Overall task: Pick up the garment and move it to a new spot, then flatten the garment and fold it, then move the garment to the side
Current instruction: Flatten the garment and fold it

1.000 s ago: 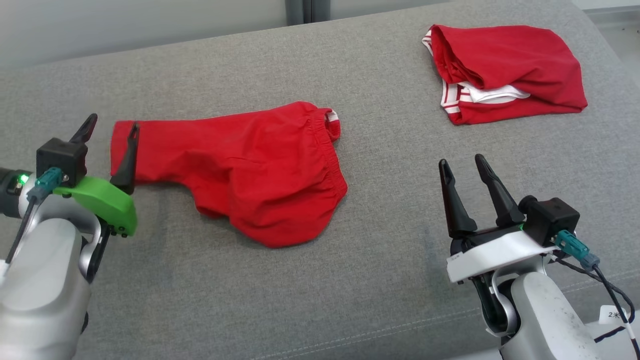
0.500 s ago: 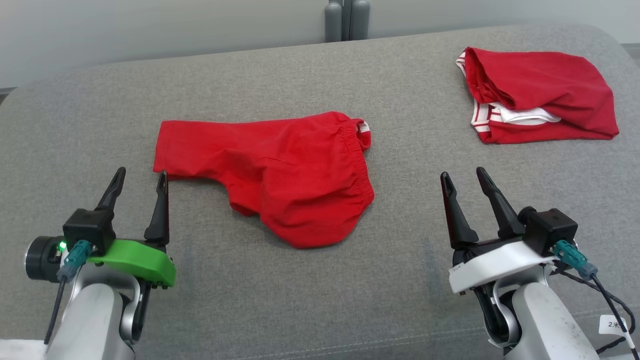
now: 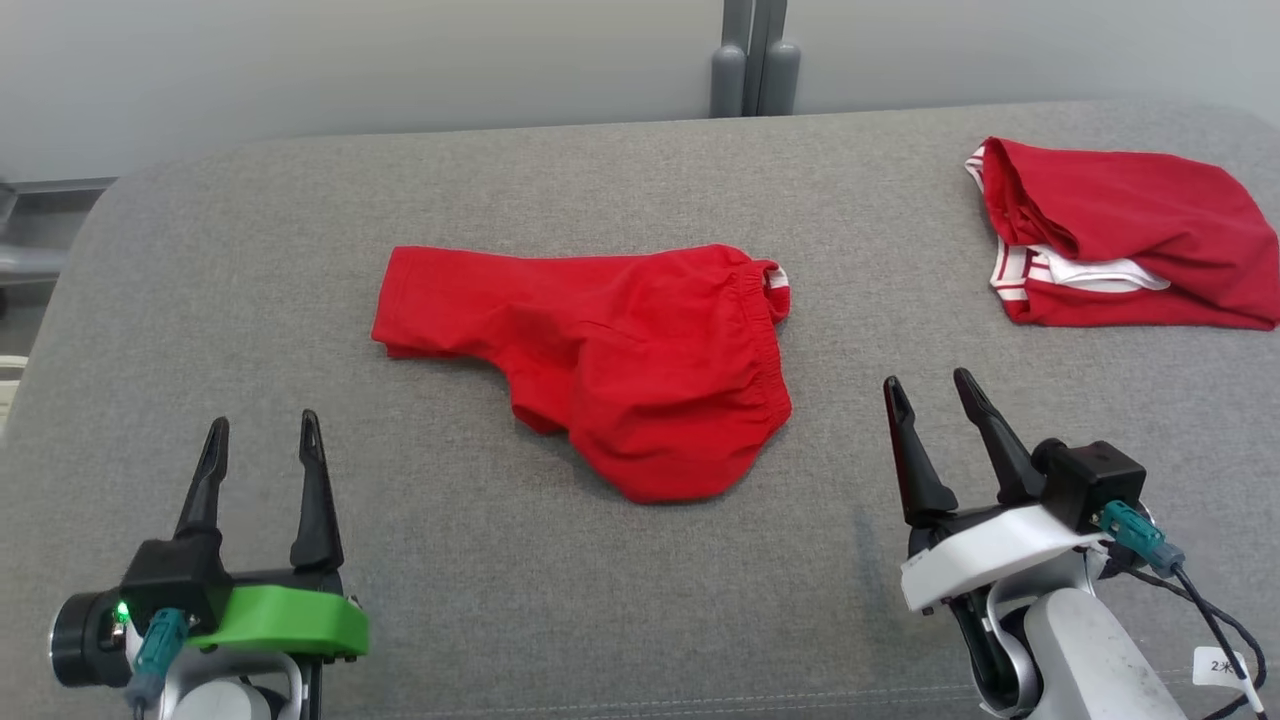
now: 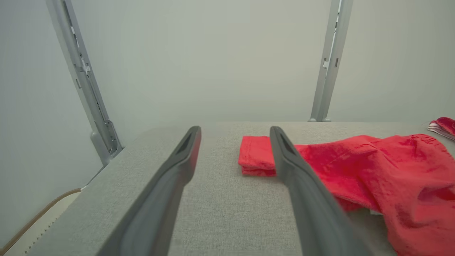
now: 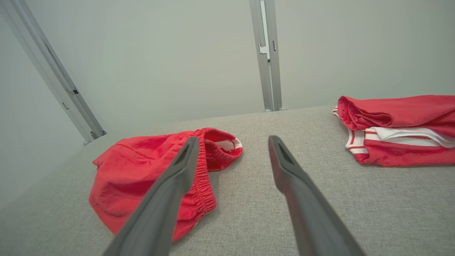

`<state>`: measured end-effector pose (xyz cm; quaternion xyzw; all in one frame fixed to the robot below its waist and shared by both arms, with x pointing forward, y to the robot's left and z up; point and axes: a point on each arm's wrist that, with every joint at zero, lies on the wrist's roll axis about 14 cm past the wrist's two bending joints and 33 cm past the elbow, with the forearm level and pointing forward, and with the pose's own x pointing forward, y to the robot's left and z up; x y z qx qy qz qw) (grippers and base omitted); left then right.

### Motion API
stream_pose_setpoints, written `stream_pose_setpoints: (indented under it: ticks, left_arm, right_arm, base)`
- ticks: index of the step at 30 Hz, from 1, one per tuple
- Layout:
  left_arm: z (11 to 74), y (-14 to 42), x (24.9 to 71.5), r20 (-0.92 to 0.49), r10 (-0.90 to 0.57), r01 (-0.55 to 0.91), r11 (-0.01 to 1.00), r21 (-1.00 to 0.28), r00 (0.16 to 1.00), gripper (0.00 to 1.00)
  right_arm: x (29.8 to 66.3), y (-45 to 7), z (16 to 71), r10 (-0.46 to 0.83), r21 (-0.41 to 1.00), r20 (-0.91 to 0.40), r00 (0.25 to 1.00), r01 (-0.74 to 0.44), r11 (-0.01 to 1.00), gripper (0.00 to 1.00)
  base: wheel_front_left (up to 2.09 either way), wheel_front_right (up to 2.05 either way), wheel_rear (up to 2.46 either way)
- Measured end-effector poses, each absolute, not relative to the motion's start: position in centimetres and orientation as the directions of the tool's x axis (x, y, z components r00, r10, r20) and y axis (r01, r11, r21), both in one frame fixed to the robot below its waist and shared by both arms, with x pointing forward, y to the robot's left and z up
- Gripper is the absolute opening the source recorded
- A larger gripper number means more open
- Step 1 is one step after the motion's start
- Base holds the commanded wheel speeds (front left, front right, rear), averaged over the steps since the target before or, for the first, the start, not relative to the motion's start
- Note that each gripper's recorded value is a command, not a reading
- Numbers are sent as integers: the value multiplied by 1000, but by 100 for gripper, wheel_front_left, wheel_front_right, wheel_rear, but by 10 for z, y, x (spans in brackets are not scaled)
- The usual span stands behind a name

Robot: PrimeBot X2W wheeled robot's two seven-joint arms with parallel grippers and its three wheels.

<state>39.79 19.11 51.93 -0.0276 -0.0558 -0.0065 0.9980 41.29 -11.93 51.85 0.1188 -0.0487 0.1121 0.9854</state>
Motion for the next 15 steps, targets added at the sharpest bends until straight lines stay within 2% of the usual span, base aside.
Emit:
stream_pose_setpoints:
  ticks: [8,15]
  left_arm:
    - [513,222,369,97,101,-97,994,-51,990,100]
    - [517,229,362,110,125,-119,991,-62,986,100]
  right_arm:
    - [414,-105,502,248,228,70,966,-257,939,100]
    - [419,-90,490,295,212,18,955,-292,933,100]
  base:
    - [0,0,0]
    - [0,0,0]
